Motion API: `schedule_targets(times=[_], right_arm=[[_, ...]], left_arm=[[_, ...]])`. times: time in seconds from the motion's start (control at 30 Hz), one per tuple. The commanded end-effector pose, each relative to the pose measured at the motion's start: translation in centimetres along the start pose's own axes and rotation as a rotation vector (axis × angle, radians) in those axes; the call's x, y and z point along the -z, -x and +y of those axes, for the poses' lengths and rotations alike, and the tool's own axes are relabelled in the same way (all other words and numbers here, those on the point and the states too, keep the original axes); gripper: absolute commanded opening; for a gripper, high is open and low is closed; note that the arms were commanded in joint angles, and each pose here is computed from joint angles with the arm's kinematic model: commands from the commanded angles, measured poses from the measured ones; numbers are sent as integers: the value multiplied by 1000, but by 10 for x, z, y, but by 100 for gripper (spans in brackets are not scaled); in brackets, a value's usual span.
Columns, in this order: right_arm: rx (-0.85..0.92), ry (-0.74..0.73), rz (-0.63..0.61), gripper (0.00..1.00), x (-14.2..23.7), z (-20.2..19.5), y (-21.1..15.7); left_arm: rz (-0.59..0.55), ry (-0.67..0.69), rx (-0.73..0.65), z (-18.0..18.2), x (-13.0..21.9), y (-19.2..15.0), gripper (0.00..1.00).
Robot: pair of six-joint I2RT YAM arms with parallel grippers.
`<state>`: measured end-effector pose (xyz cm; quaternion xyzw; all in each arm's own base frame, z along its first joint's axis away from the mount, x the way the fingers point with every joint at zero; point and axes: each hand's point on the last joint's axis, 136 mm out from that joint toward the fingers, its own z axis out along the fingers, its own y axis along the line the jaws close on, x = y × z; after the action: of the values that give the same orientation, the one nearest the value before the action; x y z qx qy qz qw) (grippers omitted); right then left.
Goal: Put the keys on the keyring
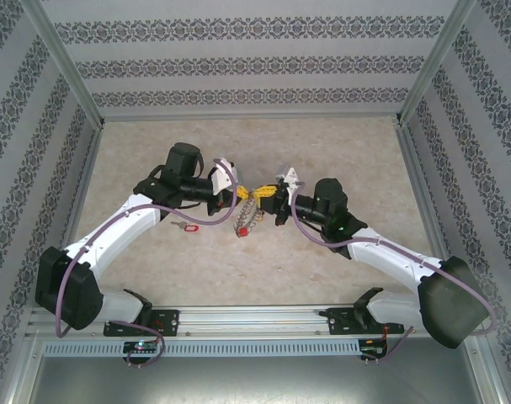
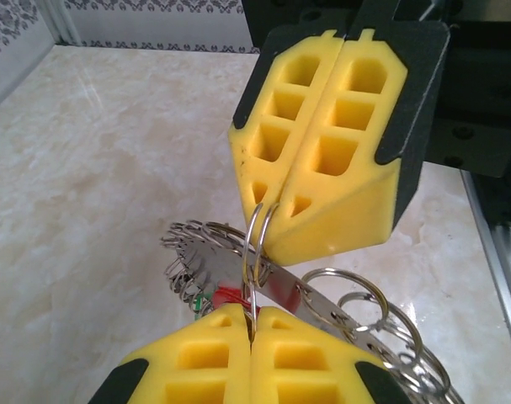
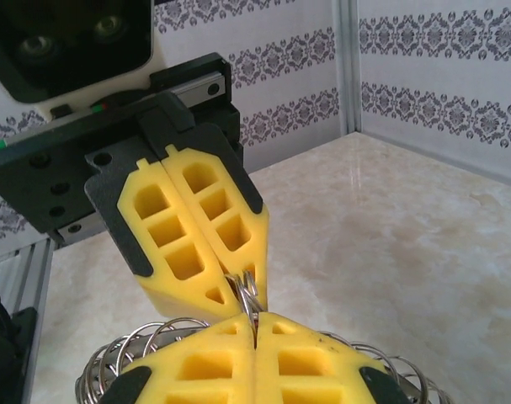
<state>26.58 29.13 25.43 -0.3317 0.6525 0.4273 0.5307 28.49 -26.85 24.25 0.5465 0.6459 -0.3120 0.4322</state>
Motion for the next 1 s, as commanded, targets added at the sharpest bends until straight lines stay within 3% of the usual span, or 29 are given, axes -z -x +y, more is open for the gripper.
schedule_targets(times=[0.0,0.23,0.43,0.5,0.57,0.7,0.97], right_arm=[[36,-47,-201,0,5,3,53],[24,-89,-256,0,9,-2,67],[42,-60,-234,0,-1,4,62],[58,-46,-210,0,-5,6,57],[71,-35,-186,0,-7,8,50],[107,-4,-160,0,-8,12,40],[158,51,-142,0,-3,17,36]], left_arm=[[-25,3,-72,-9,-1,7,0],[-6,8,-77,-15,-7,-3,0],[-59,-24,-67,-29,-10,8,0],[-101,-26,-35,-30,-8,17,22],[-137,-26,-17,-33,-4,24,32],[-166,-15,-5,-39,7,30,40],[-134,50,19,-36,37,23,44]])
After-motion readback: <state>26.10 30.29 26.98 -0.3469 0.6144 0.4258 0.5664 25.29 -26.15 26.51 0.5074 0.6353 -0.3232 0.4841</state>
